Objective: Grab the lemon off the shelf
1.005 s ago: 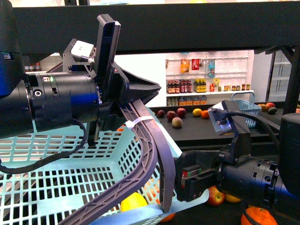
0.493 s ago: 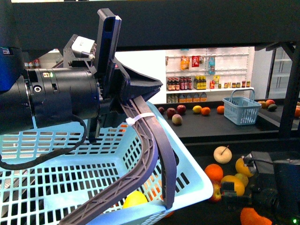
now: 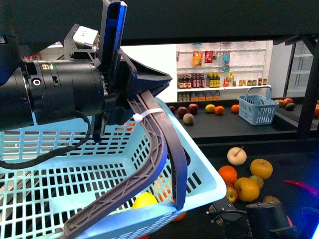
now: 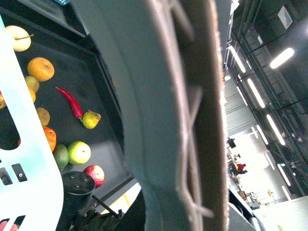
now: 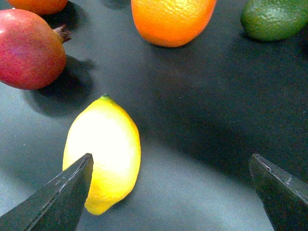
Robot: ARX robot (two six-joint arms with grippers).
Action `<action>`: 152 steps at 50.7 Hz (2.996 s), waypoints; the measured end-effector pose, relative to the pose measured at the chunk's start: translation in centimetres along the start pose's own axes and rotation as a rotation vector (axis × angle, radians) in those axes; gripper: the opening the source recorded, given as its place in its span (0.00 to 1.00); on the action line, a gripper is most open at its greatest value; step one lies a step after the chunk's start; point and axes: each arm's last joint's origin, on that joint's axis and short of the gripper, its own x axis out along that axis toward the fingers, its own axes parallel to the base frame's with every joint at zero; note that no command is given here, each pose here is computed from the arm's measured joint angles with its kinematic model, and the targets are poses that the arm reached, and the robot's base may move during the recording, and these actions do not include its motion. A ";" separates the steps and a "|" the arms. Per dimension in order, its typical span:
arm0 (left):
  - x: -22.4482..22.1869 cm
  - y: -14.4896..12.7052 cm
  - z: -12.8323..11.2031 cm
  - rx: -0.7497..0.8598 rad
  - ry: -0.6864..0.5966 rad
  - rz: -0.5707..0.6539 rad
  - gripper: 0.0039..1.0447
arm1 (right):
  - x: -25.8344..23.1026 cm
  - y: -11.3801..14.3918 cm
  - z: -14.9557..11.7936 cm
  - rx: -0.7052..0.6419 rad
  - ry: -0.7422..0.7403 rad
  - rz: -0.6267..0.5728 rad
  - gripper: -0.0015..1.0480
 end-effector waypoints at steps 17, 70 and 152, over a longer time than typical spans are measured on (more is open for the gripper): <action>0.0 0.0 0.0 0.000 0.001 0.000 0.06 | 2.9 1.3 -0.4 -0.020 -0.006 0.051 0.93; 0.0 0.0 0.0 0.000 0.001 0.000 0.06 | 6.5 3.8 -0.7 -0.109 0.065 0.148 0.71; 0.0 0.0 0.0 0.000 0.000 0.000 0.06 | -19.7 -3.8 20.4 0.354 -0.734 -0.105 0.56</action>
